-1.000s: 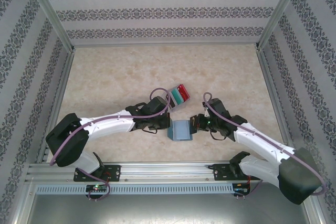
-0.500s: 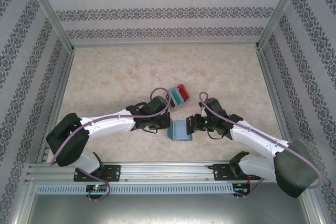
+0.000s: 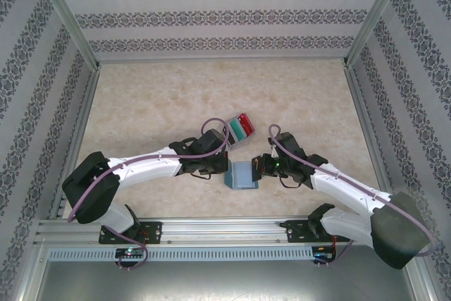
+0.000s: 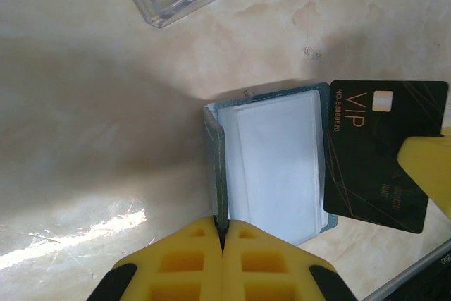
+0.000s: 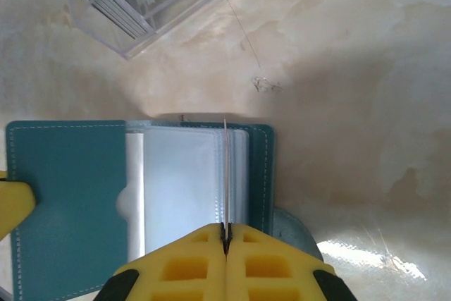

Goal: Put the credit cards into the card holder
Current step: Open the card holder at the center of the table, then insert the credit card into the card slot.

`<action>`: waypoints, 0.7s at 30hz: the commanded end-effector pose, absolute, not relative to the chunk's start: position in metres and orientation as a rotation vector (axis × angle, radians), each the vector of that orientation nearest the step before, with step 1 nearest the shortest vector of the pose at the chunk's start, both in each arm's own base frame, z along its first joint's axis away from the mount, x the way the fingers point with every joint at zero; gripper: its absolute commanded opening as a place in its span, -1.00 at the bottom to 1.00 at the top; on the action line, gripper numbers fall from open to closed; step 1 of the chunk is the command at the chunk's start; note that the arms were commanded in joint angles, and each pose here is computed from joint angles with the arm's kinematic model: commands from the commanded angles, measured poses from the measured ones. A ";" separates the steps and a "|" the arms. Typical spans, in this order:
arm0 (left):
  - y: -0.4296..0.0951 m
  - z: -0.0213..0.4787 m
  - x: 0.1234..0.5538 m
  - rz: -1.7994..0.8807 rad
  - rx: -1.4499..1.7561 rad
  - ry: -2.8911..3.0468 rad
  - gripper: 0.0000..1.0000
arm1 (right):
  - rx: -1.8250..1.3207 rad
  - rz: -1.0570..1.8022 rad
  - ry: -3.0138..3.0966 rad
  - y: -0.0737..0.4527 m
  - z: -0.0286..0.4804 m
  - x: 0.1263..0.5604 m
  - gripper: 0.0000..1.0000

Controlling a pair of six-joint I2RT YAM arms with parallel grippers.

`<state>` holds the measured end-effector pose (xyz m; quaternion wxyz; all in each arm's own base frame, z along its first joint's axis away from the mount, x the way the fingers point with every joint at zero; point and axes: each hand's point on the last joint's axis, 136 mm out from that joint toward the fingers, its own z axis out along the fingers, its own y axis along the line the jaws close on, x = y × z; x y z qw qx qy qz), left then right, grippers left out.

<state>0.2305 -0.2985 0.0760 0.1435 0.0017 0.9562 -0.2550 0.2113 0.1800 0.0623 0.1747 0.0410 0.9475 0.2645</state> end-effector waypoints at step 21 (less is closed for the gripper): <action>-0.289 0.058 0.226 -0.683 -0.010 2.801 -1.00 | 0.119 0.839 2.660 0.200 0.077 0.215 -1.00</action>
